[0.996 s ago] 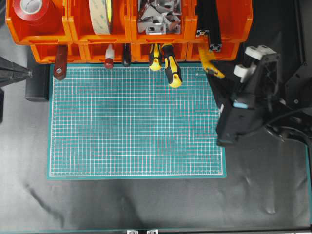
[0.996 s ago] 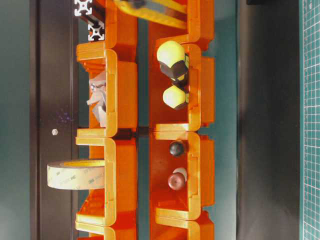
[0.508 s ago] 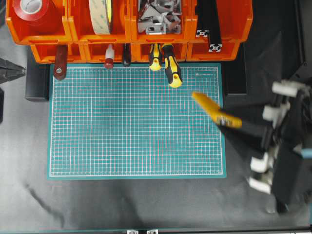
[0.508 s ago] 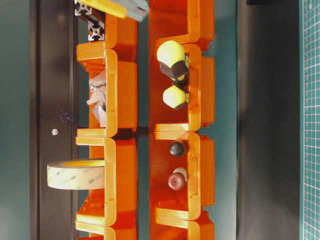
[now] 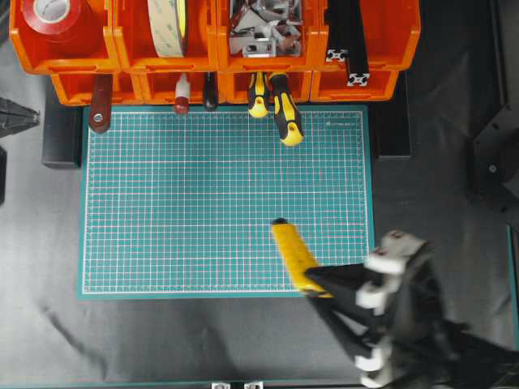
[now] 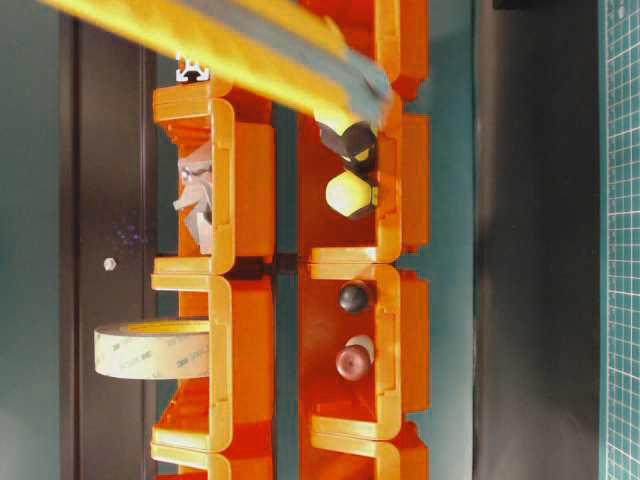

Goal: Pick cutter from container rack with right arm.
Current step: 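Carry the held yellow cutter with the right gripper over the mat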

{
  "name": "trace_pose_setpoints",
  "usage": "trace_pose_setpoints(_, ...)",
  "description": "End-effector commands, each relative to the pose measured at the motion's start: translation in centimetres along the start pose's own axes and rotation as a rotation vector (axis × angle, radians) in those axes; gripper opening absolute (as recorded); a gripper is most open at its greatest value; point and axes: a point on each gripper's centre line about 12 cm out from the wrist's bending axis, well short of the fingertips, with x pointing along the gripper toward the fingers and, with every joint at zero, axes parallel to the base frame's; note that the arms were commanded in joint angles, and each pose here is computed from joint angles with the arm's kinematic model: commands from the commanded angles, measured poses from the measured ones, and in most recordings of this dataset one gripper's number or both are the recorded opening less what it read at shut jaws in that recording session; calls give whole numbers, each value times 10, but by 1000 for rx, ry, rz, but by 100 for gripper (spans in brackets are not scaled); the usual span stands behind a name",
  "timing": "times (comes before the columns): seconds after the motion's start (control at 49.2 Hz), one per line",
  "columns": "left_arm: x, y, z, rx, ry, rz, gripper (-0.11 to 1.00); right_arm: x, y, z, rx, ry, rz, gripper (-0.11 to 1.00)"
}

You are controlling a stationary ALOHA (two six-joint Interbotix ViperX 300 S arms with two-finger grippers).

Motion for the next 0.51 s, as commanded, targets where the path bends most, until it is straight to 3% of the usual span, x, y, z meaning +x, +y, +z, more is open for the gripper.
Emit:
trace_pose_setpoints(0.0,1,0,8,-3,-20,0,1,11,1,9,-58,-9,-6,27)
trace_pose_setpoints(0.183,0,-1,8,-2,-21,-3,1,50,20,-2,-240,32,12,27)
trace_pose_setpoints(0.488,0,-2,9,-36,-26,-14,1,100,39,-32,-370,-3,79,27)
